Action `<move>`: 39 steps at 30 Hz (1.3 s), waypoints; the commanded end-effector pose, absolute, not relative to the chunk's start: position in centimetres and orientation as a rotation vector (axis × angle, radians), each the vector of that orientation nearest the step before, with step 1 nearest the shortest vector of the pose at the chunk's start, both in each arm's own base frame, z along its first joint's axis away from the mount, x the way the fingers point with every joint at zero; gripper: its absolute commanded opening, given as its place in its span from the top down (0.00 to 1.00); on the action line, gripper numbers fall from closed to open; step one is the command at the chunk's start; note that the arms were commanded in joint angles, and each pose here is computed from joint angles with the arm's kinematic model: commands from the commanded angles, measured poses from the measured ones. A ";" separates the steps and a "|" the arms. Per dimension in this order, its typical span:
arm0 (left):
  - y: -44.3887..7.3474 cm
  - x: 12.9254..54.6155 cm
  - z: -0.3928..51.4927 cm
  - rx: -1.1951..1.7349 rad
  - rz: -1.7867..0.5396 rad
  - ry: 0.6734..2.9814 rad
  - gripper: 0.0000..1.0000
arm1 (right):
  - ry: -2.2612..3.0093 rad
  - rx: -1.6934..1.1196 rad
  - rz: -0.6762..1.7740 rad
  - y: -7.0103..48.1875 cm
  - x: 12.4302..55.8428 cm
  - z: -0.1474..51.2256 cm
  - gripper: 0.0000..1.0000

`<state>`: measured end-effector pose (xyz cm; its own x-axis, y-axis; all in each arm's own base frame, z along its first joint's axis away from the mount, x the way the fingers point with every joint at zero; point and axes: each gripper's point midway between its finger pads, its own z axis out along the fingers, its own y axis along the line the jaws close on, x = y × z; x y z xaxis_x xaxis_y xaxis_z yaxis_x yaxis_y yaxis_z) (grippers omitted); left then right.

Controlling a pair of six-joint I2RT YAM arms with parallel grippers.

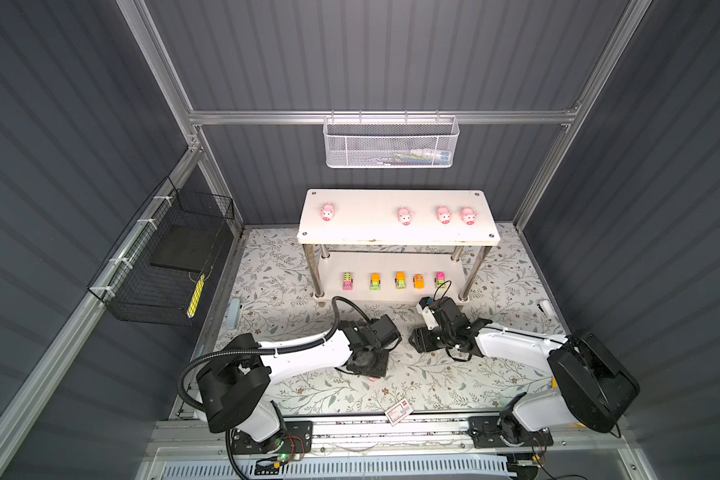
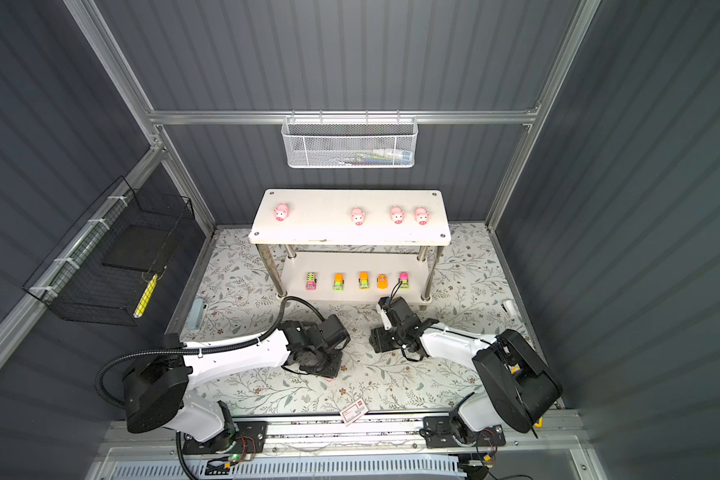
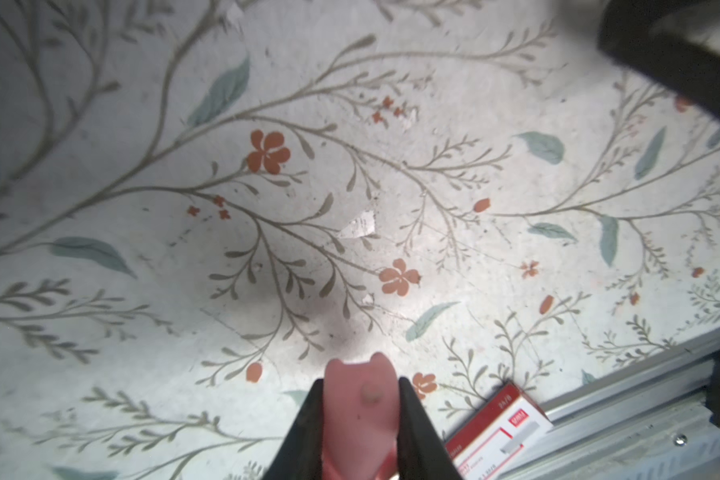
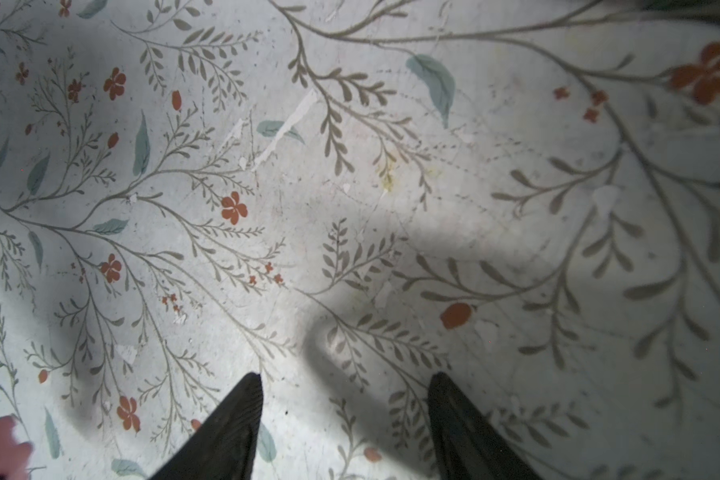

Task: Place and organize the plastic toys onto the shelf
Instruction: 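Lift the pig with the left gripper up over the shelf top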

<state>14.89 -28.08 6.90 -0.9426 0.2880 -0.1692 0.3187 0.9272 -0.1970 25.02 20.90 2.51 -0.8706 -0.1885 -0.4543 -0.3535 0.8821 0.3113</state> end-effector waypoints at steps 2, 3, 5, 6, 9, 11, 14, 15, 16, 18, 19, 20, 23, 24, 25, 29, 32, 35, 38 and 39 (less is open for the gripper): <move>-27.3 16.4 14.0 0.554 -0.261 2.851 0.71 | 2.665 -0.384 0.544 20.4 24.5 1.6 0.34; -27.4 17.0 15.8 0.555 -0.273 2.825 0.72 | 2.668 -0.383 0.543 20.4 24.4 1.5 0.34; -27.1 18.4 19.6 0.532 -0.285 2.784 0.72 | 2.664 -0.382 0.546 20.4 24.4 1.5 0.34; -27.0 19.2 21.6 0.510 -0.313 2.757 0.72 | 2.665 -0.383 0.549 20.4 24.4 1.5 0.34; -26.4 21.5 26.7 0.459 -0.365 2.674 0.72 | 2.660 -0.383 0.555 20.5 24.5 1.5 0.34; -25.9 23.0 29.7 0.439 -0.365 2.621 0.72 | 2.657 -0.384 0.556 20.5 24.5 1.5 0.34; -25.5 24.9 33.2 0.431 -0.363 2.547 0.72 | 2.656 -0.387 0.561 20.6 24.6 1.6 0.34; -25.5 25.4 34.3 0.432 -0.373 2.521 0.72 | 2.652 -0.392 0.564 20.7 24.7 1.6 0.34; -25.5 25.9 35.3 0.428 -0.377 2.498 0.72 | 2.648 -0.393 0.566 20.8 24.8 1.7 0.34; -25.5 26.8 36.9 0.423 -0.391 2.451 0.72 | 2.647 -0.391 0.566 20.8 24.8 1.6 0.34; -25.6 27.4 37.5 0.419 -0.394 2.435 0.72 | 2.647 -0.391 0.570 20.8 24.9 1.6 0.34; -25.6 27.8 38.0 0.416 -0.399 2.419 0.72 | 2.646 -0.394 0.572 20.9 24.9 1.6 0.34; -25.6 29.3 39.2 0.415 -0.396 2.385 0.72 | 2.643 -0.399 0.574 20.9 24.9 1.6 0.34; -25.5 30.0 39.6 0.406 -0.392 2.372 0.72 | 2.641 -0.400 0.576 21.0 24.9 1.6 0.34; -25.3 30.6 40.0 0.395 -0.393 2.359 0.72 | 2.641 -0.403 0.577 21.0 24.8 1.6 0.34; -25.1 33.1 40.8 0.361 -0.407 2.317 0.72 | 2.646 -0.409 0.581 21.0 24.8 1.4 0.34; -25.0 34.9 40.9 0.329 -0.429 2.295 0.72 | 2.647 -0.410 0.581 21.1 24.9 1.4 0.34; -25.4 36.4 41.2 0.319 -0.474 2.268 0.71 | 2.648 -0.409 0.580 21.1 24.9 1.4 0.34; -26.0 37.7 41.3 0.316 -0.504 2.245 0.71 | 2.650 -0.409 0.580 21.1 24.9 1.3 0.34; -26.1 38.1 41.3 0.315 -0.513 2.241 0.71 | 2.652 -0.408 0.578 21.1 24.9 1.3 0.34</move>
<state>37.31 -24.92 39.85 -0.6902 0.0614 -0.7210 0.3234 0.9175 -0.2315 25.66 21.58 2.58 -0.8596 -0.1765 -0.4795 -0.3685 0.8641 0.3427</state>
